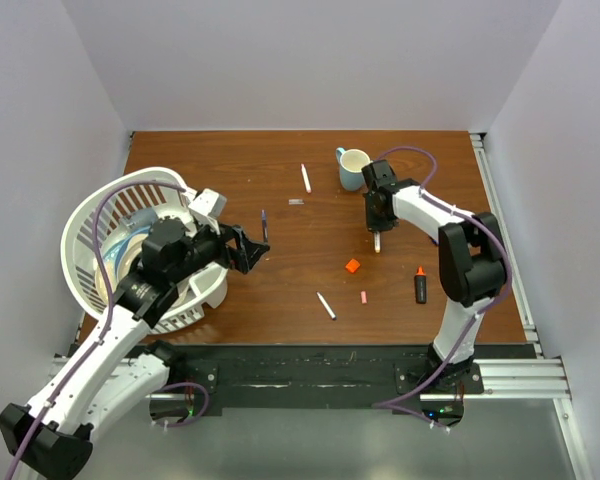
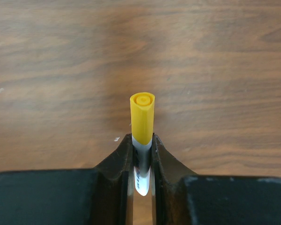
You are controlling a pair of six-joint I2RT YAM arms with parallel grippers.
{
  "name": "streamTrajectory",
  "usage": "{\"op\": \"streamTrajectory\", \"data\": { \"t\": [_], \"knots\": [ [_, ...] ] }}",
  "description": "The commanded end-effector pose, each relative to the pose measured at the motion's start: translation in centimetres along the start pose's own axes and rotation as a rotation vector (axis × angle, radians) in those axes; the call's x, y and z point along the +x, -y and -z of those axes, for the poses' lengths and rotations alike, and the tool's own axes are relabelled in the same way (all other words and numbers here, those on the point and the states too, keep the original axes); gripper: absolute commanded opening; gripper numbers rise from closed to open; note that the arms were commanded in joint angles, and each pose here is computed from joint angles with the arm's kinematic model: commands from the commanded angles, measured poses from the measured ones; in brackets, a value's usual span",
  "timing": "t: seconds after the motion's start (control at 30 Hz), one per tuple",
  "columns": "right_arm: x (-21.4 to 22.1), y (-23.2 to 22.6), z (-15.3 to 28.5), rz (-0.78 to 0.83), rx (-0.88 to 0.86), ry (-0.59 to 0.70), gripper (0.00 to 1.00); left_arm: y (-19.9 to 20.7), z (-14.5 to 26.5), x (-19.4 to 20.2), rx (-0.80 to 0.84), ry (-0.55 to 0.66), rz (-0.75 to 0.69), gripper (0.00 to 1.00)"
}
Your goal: Insert the pens into the pen caps
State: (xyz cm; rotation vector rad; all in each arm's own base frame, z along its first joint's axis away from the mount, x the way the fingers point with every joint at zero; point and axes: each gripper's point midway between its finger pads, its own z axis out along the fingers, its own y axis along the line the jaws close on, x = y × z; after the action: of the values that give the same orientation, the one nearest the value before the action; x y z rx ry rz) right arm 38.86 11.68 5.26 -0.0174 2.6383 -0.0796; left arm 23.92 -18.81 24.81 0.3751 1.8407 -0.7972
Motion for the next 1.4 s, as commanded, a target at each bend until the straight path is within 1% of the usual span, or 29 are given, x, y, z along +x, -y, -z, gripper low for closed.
{"op": "streamTrajectory", "data": {
  "t": [0.0, 0.1, 0.17, 0.2, 0.27, 0.3, 0.37, 0.47, 0.5, 0.57, 0.6, 0.67, 0.7, 0.73, 0.8, 0.83, 0.87, 0.9, 0.93, 0.97, 1.0, 1.1, 1.23, 1.37],
  "knots": [
    [-1.8, 1.2, -0.2, 0.018, 0.068, 0.003, 0.16, -0.9, 0.7, -1.1, -0.059, 0.062, -0.038, 1.00],
    [-1.6, 2.0, -1.5, 0.010, 0.111, -0.020, 0.23, -0.9, 1.1, -1.5, -0.066, 0.086, -0.045, 1.00],
    [-1.6, 2.0, -1.8, 0.003, 0.115, -0.022, 0.24, -0.8, 1.1, -1.4, -0.059, 0.084, -0.050, 1.00],
    [-1.7, 2.0, -2.0, 0.000, 0.122, -0.018, 0.27, -0.8, 1.1, -1.3, -0.057, 0.080, -0.051, 1.00],
    [-1.6, 2.1, -2.5, 0.000, 0.128, -0.026, 0.30, -0.8, 1.1, -1.3, -0.059, 0.077, -0.051, 1.00],
    [-1.5, 2.1, -2.5, -0.004, 0.129, -0.029, 0.33, -0.9, 1.1, -1.4, -0.064, 0.079, -0.053, 1.00],
    [-1.6, 2.1, -2.7, -0.007, 0.131, -0.033, 0.35, -0.8, 1.3, -1.5, -0.059, 0.090, -0.056, 1.00],
    [-2.4, 2.4, -1.9, -0.010, 0.141, -0.024, 0.38, -0.6, 1.3, -1.4, -0.048, 0.088, -0.054, 1.00],
    [-2.4, 2.6, -1.2, -0.009, 0.146, -0.030, 0.38, -0.6, 1.2, -1.4, -0.049, 0.087, -0.053, 1.00],
    [-3.1, 3.2, 0.7, -0.014, 0.162, -0.001, 0.39, -0.8, 1.1, -1.2, -0.057, 0.074, -0.051, 1.00],
    [-2.2, 3.8, 1.3, -0.007, 0.181, -0.028, 0.39, -0.8, 1.2, -1.3, -0.061, 0.076, -0.051, 1.00],
    [-1.8, 5.5, 3.1, -0.028, 0.209, -0.027, 0.41, -1.2, 1.3, -1.5, -0.084, 0.085, -0.052, 1.00],
    [0.1, 6.4, 3.2, -0.034, 0.228, -0.074, 0.42, -1.3, 1.4, -1.6, -0.092, 0.091, -0.050, 1.00],
    [0.8, 7.7, 3.6, -0.064, 0.246, -0.090, 0.42, -1.4, 1.4, -1.8, -0.104, 0.103, -0.030, 1.00],
    [2.0, 9.4, 5.1, -0.107, 0.268, -0.088, 0.43, -1.7, 1.4, -1.8, -0.120, 0.118, -0.016, 1.00],
    [4.2, 10.7, 4.9, -0.129, 0.286, -0.134, 0.44, -1.6, 1.5, -1.9, -0.119, 0.119, -0.018, 1.00],
    [5.1, 10.5, 5.0, -0.148, 0.245, -0.150, 0.45, -1.4, 1.6, -2.1, -0.110, 0.120, -0.027, 1.00],
    [5.3, 10.8, 5.9, -0.168, 0.226, -0.125, 0.47, -1.2, 1.7, -2.0, -0.101, 0.117, -0.034, 1.00],
    [6.5, 11.6, 5.9, -0.183, 0.232, -0.147, 0.49, -1.0, 1.6, -2.1, -0.093, 0.121, -0.039, 1.00],
    [6.8, 12.0, 6.2, -0.194, 0.235, -0.144, 0.51, -0.8, 1.6, -2.0, -0.078, 0.117, -0.041, 1.00],
    [6.9, 12.0, 6.5, -0.208, 0.213, -0.138, 0.52, -0.6, 1.6, -2.0, -0.069, 0.119, -0.043, 1.00],
    [9.1, 11.9, 5.8, -0.230, 0.159, -0.187, 0.56, -0.2, 1.4, -1.8, -0.045, 0.109, -0.041, 1.00],
    [10.8, 11.3, 4.7, -0.223, 0.121, -0.234, 0.56, 0.4, 1.4, -1.6, -0.010, 0.098, -0.042, 1.00],
    [11.3, 10.6, 4.2, -0.224, 0.073, -0.245, 0.55, 0.4, 1.5, -1.5, -0.014, 0.101, -0.052, 1.00]
  ]
}}
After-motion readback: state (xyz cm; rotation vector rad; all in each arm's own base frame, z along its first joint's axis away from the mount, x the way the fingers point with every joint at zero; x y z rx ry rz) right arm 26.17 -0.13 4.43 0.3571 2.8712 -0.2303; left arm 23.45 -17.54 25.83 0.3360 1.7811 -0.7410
